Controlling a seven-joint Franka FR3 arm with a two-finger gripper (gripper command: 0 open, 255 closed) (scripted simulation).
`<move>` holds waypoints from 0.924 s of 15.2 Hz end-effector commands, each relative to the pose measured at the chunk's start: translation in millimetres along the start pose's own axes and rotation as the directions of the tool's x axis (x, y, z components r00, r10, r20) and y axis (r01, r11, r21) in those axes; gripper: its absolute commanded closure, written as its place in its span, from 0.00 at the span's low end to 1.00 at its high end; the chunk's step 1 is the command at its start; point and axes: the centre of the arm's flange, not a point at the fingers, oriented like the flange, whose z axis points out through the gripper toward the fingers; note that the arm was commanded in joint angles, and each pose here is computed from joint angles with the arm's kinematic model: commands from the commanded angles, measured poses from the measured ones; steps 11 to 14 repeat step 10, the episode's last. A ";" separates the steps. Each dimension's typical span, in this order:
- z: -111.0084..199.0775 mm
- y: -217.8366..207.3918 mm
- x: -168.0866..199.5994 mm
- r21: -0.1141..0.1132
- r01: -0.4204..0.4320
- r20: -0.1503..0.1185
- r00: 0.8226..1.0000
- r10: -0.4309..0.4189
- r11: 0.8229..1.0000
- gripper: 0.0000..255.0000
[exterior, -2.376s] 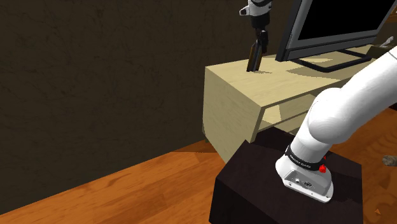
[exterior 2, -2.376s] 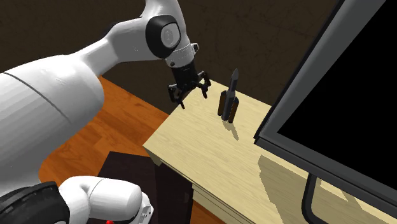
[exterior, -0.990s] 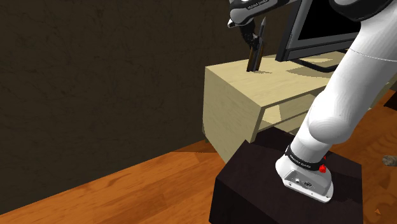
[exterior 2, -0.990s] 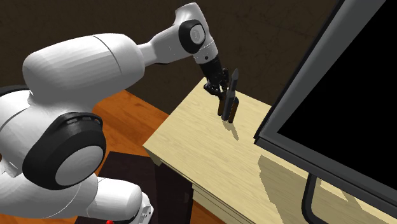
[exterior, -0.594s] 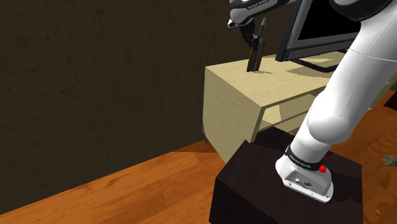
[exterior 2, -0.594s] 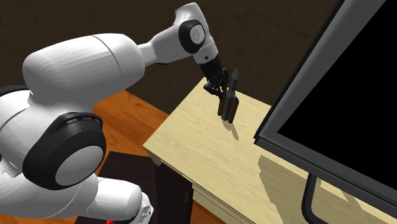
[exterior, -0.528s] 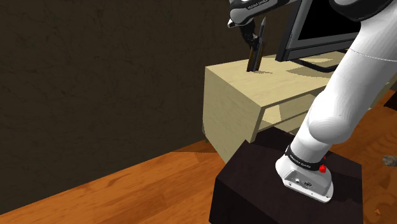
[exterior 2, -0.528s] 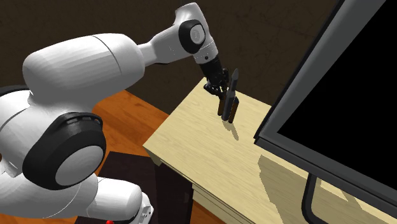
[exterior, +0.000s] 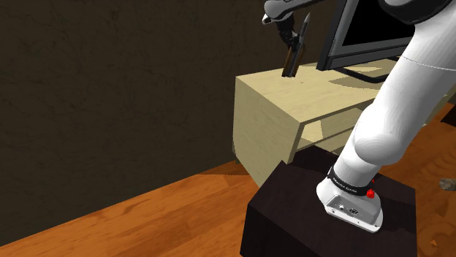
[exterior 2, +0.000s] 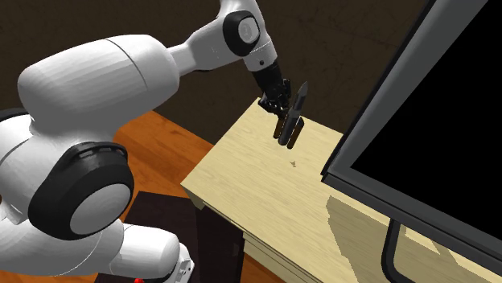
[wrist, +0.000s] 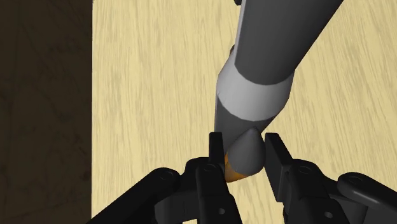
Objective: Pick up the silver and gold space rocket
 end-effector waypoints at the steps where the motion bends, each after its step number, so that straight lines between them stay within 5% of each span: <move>1: -9.8 -0.6 -6.1 0.000 0.000 0.000 1.000 0.000 1.000 1.00; 14: -41.7 0.4 -26.2 0.000 0.000 0.000 1.000 0.000 1.000 1.00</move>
